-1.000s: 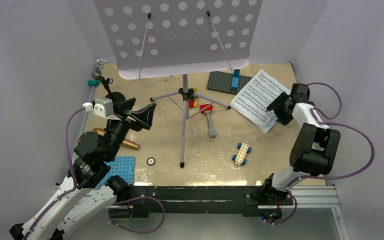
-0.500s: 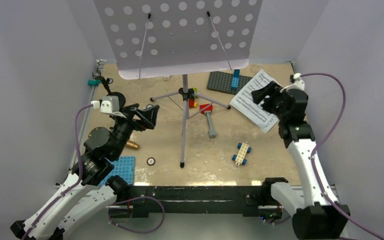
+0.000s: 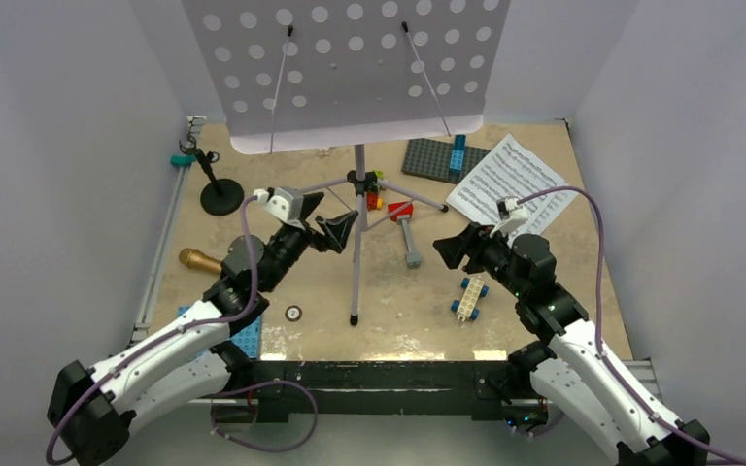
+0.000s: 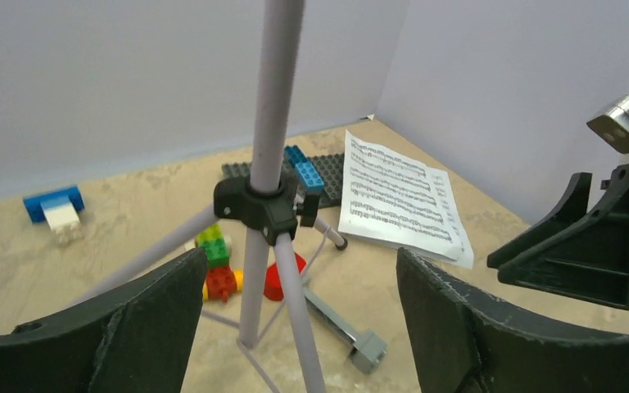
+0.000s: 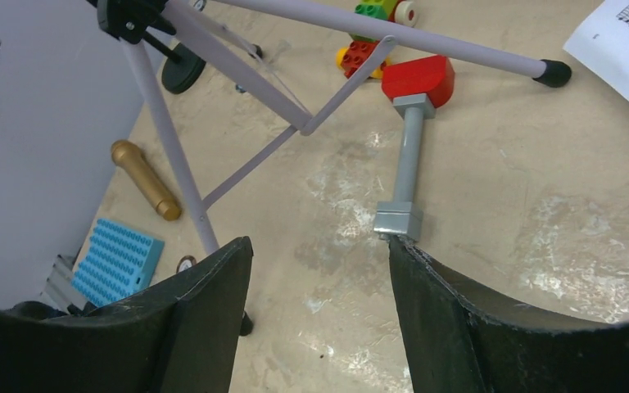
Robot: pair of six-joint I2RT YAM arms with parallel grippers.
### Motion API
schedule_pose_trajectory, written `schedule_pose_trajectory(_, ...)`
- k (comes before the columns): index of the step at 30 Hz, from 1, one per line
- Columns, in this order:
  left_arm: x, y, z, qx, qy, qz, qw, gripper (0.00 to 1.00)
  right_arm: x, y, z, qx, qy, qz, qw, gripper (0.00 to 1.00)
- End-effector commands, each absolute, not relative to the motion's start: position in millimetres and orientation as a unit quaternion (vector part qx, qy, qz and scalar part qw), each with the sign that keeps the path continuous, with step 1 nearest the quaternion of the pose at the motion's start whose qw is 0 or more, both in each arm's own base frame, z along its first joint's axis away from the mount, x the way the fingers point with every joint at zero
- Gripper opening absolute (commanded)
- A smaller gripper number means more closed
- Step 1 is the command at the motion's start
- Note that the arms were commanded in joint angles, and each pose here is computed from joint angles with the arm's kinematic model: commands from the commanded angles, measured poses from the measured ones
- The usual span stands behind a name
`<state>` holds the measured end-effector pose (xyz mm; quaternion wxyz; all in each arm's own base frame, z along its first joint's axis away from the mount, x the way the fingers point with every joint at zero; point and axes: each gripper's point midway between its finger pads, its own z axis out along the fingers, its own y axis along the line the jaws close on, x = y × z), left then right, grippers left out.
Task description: Pack up the instrument practice props
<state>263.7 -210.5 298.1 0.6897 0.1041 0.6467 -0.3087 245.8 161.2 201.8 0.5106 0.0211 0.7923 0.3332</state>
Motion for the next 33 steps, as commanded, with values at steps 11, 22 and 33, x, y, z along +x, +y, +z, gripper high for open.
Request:
schedule_pose_trajectory(11,308,-240,408,0.159,0.443,-0.208,0.858,0.75,227,179,237,-0.030,0.752,0.389,0.531,0.66)
schedule_pose_trajectory(22,347,-268,422,0.138,0.436,-0.208,0.864,0.67,225,184,238,-0.040,0.754,0.396,0.523,0.66)
schedule_pose_trajectory(33,361,-273,426,0.139,0.432,-0.183,0.872,0.48,227,188,242,-0.050,0.755,0.398,0.518,0.66)
